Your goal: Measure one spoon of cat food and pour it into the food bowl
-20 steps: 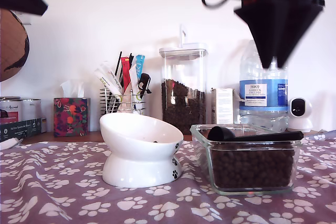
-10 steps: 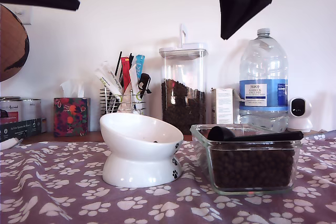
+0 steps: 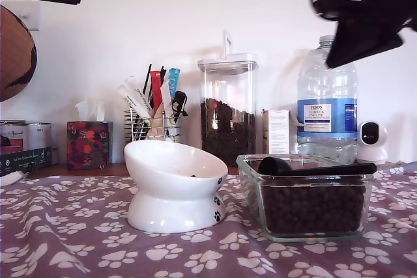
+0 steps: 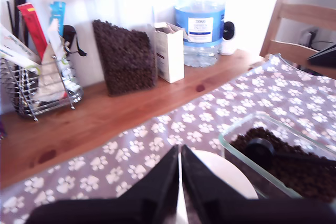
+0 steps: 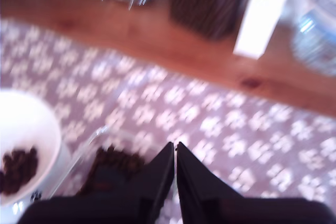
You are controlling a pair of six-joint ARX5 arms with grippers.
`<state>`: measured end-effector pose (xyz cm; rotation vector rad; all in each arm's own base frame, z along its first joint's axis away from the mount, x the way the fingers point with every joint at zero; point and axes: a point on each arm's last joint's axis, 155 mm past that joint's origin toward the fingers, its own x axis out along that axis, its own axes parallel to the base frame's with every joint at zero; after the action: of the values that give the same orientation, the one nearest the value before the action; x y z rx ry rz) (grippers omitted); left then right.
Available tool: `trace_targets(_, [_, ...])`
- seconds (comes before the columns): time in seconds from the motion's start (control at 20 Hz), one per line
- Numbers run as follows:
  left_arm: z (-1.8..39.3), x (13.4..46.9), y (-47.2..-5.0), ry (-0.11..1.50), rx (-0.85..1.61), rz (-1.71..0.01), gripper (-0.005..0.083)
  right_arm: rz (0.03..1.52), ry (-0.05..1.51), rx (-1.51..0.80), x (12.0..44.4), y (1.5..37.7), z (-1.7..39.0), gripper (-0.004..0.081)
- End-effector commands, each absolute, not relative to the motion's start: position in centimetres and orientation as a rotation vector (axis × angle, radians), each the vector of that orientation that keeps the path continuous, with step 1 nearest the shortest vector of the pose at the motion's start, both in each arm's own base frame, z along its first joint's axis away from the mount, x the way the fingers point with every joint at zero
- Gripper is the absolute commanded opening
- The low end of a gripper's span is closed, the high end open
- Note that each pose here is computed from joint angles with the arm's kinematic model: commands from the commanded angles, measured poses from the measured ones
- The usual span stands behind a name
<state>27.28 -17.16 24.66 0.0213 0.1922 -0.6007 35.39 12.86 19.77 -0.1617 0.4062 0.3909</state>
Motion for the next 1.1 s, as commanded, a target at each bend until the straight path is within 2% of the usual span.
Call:
trace_targets(0.0, [23.7, 27.2, -16.2, 0.182, 0.026, -0.575, -0.0022, 0.364, 0.172, -0.122, 35.3, 11.5, 24.5, -0.0010])
trace_targets(0.2, [23.1, 25.7, -14.9, 0.148, -0.011, -0.561, -0.0022, 0.320, 0.100, -0.081, 31.5, 8.8, 25.4, -0.0010])
trace_targets(0.5, [23.3, 22.7, -13.5, 0.150, -0.031, -0.561, -0.0022, 0.329, 0.181, -0.090, 26.4, 7.9, 23.6, -0.0010])
trace_targets(1.05, [16.8, 20.5, -12.1, 0.419, 0.005, -0.534, -0.0022, 0.335, 0.452, -0.107, 23.2, 7.2, 17.2, -0.0010])
